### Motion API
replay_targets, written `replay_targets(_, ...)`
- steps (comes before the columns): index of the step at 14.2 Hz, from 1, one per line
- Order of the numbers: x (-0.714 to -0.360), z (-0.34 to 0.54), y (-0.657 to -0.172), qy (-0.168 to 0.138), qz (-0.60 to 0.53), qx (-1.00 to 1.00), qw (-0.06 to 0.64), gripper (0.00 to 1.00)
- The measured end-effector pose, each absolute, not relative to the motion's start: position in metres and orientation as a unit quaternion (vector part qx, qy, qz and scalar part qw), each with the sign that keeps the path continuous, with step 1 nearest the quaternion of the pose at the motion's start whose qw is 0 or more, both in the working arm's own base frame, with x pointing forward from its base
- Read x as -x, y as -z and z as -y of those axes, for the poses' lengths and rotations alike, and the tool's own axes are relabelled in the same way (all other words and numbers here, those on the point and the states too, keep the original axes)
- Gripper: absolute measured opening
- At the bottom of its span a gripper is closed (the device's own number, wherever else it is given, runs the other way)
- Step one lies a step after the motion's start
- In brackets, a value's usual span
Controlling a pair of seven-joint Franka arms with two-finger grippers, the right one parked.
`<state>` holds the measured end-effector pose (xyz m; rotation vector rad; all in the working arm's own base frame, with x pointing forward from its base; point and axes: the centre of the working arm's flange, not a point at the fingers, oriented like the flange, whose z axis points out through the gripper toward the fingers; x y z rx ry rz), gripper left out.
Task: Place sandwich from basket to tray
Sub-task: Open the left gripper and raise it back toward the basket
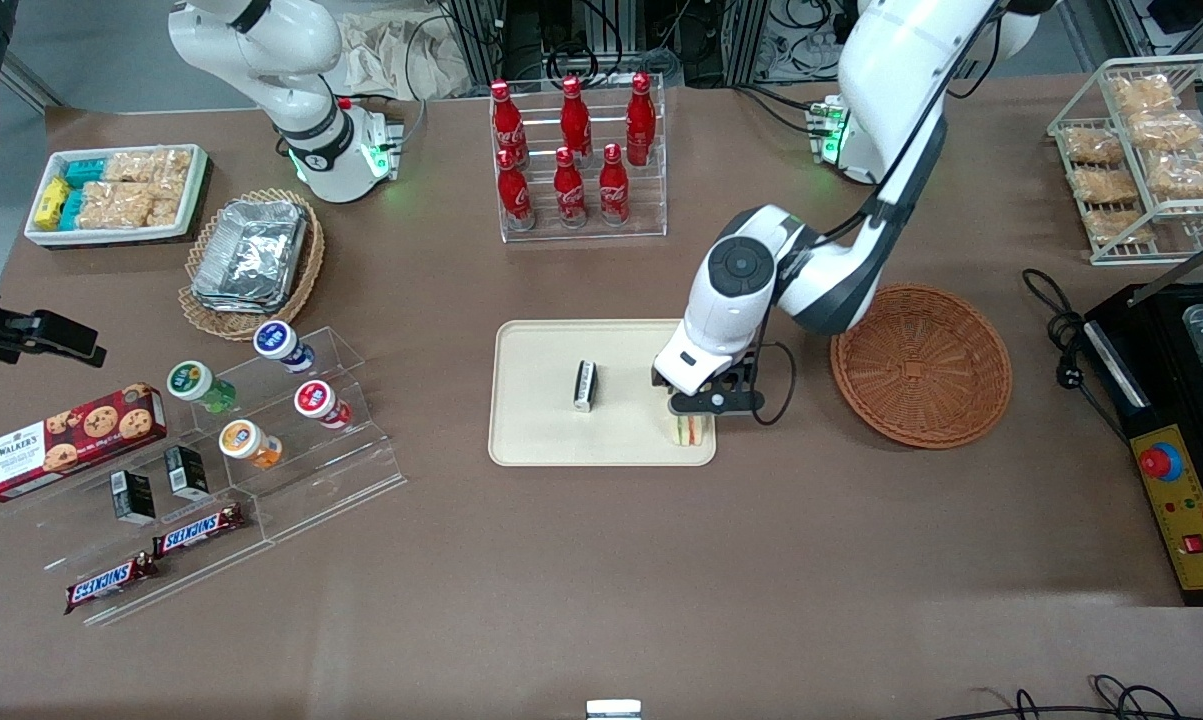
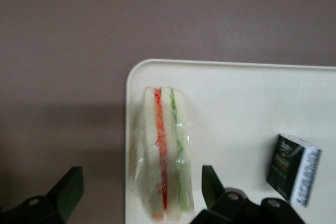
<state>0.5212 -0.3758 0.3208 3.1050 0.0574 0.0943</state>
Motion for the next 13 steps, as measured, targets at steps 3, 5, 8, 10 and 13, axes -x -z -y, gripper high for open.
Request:
replay_targets(3, -0.542, 0.338, -0.410, -0.049, -0.018, -0.999, 0.001, 1.00)
replay_targets(5, -0.557, 0.299, -0.454, -0.055, 0.003, -0.998, -0.009, 1.00)
replay_targets(8, -0.571, 0.230, -0.511, -0.058, 0.019, -0.998, -0.026, 1.00)
replay_targets(10, -0.569, 0.184, -0.547, -0.063, 0.026, -0.997, -0.036, 1.00)
replay_targets(13, -0.564, 0.128, -0.585, -0.077, 0.024, -0.996, -0.045, 1.00)
